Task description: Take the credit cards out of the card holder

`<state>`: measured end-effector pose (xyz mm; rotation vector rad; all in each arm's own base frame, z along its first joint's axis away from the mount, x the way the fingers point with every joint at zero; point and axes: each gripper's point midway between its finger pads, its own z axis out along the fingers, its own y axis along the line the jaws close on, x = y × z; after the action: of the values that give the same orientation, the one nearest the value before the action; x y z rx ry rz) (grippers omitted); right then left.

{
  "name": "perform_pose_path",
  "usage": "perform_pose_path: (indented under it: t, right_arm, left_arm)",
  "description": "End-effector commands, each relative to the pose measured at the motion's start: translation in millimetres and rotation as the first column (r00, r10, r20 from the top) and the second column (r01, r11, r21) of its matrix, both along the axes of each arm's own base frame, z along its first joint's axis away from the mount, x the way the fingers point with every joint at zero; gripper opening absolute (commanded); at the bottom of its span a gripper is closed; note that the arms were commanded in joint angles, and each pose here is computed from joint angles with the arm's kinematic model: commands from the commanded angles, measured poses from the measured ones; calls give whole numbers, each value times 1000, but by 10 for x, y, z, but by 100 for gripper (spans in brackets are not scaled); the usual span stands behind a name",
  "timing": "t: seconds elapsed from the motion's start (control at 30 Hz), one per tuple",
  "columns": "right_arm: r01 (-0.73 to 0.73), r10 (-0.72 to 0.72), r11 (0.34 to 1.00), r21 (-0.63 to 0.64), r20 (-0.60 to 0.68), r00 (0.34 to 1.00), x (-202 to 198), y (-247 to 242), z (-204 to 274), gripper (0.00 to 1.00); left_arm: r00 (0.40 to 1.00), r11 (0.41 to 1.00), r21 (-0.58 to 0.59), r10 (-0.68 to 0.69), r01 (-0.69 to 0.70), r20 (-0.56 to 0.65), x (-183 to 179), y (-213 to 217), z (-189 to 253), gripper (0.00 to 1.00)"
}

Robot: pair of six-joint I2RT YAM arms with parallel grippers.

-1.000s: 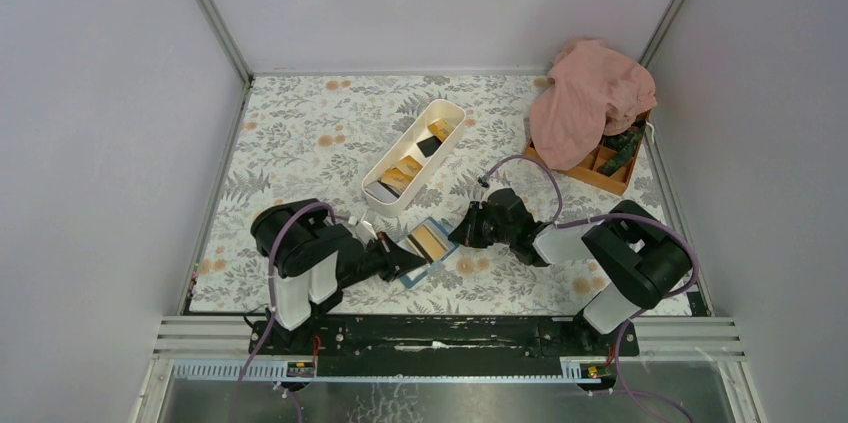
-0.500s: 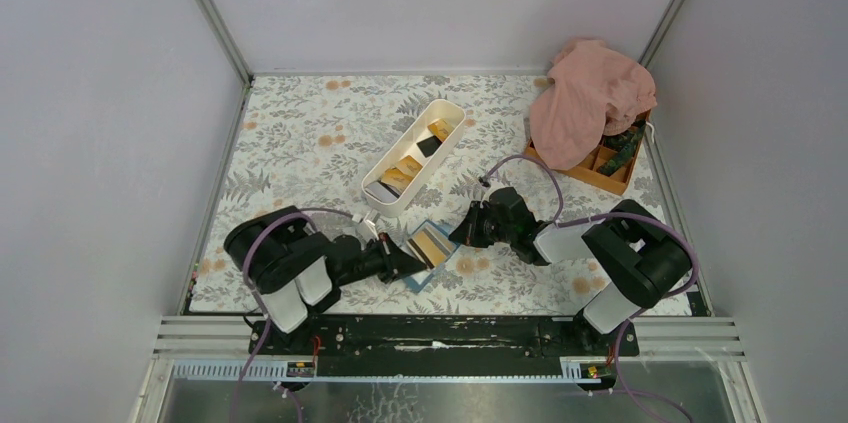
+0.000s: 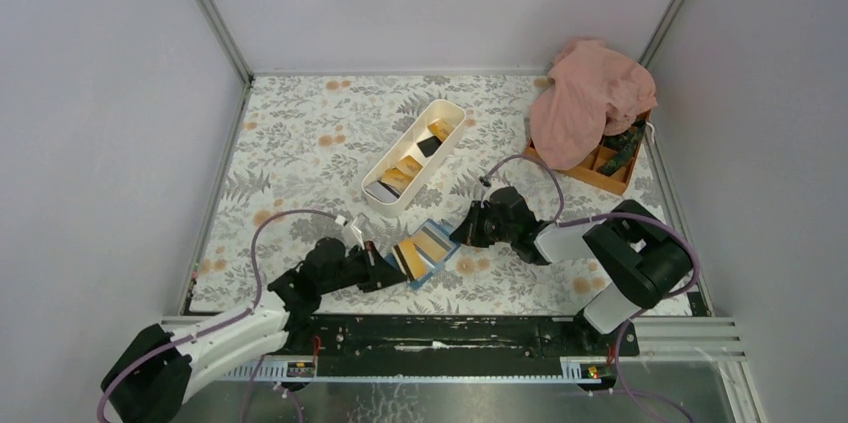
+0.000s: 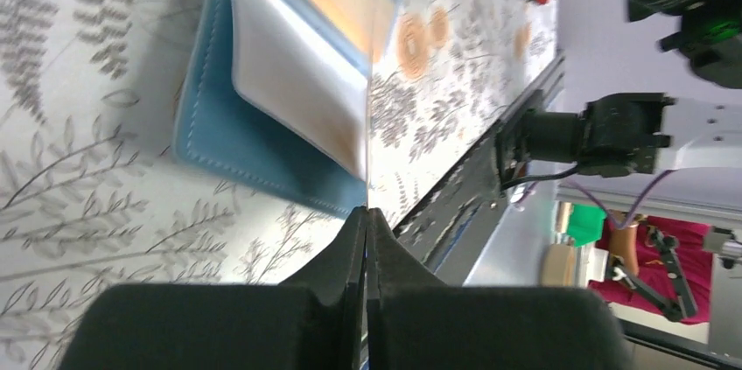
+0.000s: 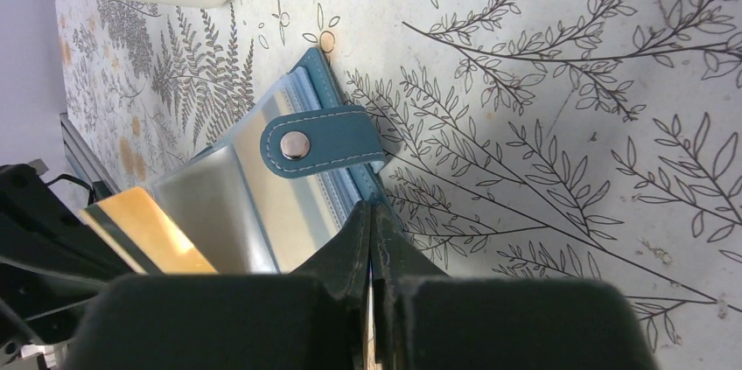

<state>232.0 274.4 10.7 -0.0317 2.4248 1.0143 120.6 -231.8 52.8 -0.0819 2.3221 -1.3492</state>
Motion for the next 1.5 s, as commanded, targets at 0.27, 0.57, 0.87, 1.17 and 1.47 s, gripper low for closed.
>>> perform_pose_path:
  t: [0.27,0.57,0.87,1.17,1.47]
  right_arm:
    - [-14,12,992,-129,-17,1000,-127,-279,-196,0]
    - [-152,134,986,63,229,964,-216,-101,485,33]
    - [-341,222,919,199,454,863,-452,22,1230,46]
    - [-449,286,850,274,477,831,-631,127,1363,50]
    - [-365,216,901,233,489,845,-557,-10,1381,42]
  left_arm:
    - [998,995,93,-48,45,31,13,-113,136,0]
    - [965,991,-26,-120,129,234,136,-356,526,0]
    - [899,948,-181,-172,262,404,18,-493,880,0]
    - [867,922,-200,-214,332,450,-56,-547,963,0]
    - [856,916,-210,-211,342,472,-50,-562,1026,0]
